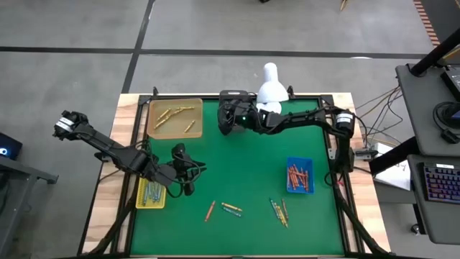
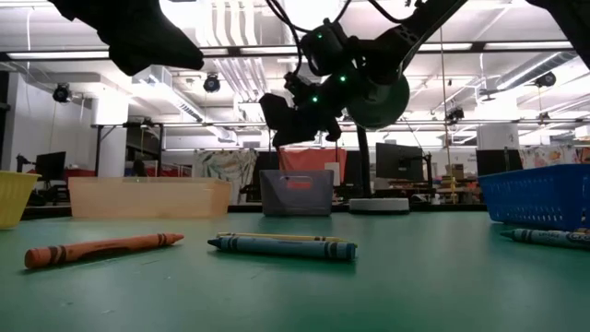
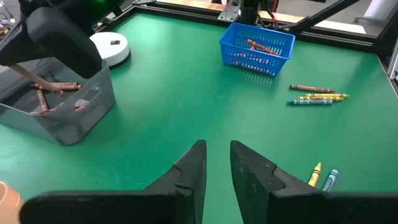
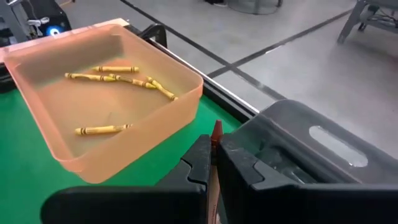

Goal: Sort crayons
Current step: Put the brown crayon into the black bin, then put the orange crayon into the blue bin

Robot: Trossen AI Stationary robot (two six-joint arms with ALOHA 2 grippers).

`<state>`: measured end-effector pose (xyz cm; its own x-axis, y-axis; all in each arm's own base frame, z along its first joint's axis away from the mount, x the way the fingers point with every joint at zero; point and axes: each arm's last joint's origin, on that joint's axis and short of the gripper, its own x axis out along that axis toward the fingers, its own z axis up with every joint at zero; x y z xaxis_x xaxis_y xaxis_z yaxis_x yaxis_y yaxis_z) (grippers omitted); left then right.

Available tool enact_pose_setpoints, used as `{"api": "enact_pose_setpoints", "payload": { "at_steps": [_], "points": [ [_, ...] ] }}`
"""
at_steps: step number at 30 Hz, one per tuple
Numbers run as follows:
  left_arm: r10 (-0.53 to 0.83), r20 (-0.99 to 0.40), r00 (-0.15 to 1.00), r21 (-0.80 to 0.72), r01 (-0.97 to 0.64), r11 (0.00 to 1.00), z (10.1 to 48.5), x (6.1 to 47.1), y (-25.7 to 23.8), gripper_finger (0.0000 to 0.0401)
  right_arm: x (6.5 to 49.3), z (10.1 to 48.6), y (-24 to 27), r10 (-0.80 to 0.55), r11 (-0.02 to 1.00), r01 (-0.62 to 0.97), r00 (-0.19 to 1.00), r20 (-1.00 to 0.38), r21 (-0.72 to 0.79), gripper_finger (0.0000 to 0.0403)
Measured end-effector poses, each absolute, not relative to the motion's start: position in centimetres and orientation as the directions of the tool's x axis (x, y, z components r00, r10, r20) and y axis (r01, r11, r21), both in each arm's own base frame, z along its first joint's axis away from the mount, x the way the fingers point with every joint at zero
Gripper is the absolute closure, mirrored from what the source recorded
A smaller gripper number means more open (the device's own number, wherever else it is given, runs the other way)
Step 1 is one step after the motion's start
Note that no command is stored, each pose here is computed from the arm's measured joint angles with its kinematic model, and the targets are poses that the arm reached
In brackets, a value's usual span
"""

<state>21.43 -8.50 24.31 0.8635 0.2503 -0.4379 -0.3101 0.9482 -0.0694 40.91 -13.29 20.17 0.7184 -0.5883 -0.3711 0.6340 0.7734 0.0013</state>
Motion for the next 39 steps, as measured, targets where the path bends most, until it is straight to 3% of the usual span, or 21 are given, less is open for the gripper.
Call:
{"api": "enact_pose_setpoints", "payload": {
  "at_steps": [20, 30, 35, 39],
  "points": [
    [0.263, -0.482, 0.836, -0.049, -0.326, 0.944, 22.8, 22.3, -8.9, 0.0346, 40.9, 20.1, -13.1, -0.612, 0.739, 0.672, 0.694, -0.378, 0.038, 0.0391],
    [0.310, -0.462, 0.831, -0.019, -0.358, 0.933, 22.9, 22.3, -8.8, 0.0346, 40.9, 19.9, -13.1, -0.612, 0.742, 0.669, 0.693, -0.382, 0.025, 0.0324],
    [0.291, -0.469, 0.834, -0.103, -0.379, 0.920, 22.8, 22.3, -8.9, 0.0346, 41.1, 20.2, -12.7, -0.603, 0.757, 0.654, 0.704, -0.376, 0.010, 0.0296],
    [0.189, -0.511, 0.839, -0.228, -0.345, 0.911, 22.6, 22.4, -9.2, 0.0346, 41.9, 21.6, -10.8, -0.567, 0.797, 0.604, 0.750, -0.340, 0.005, 0.0293]
  ]
}}
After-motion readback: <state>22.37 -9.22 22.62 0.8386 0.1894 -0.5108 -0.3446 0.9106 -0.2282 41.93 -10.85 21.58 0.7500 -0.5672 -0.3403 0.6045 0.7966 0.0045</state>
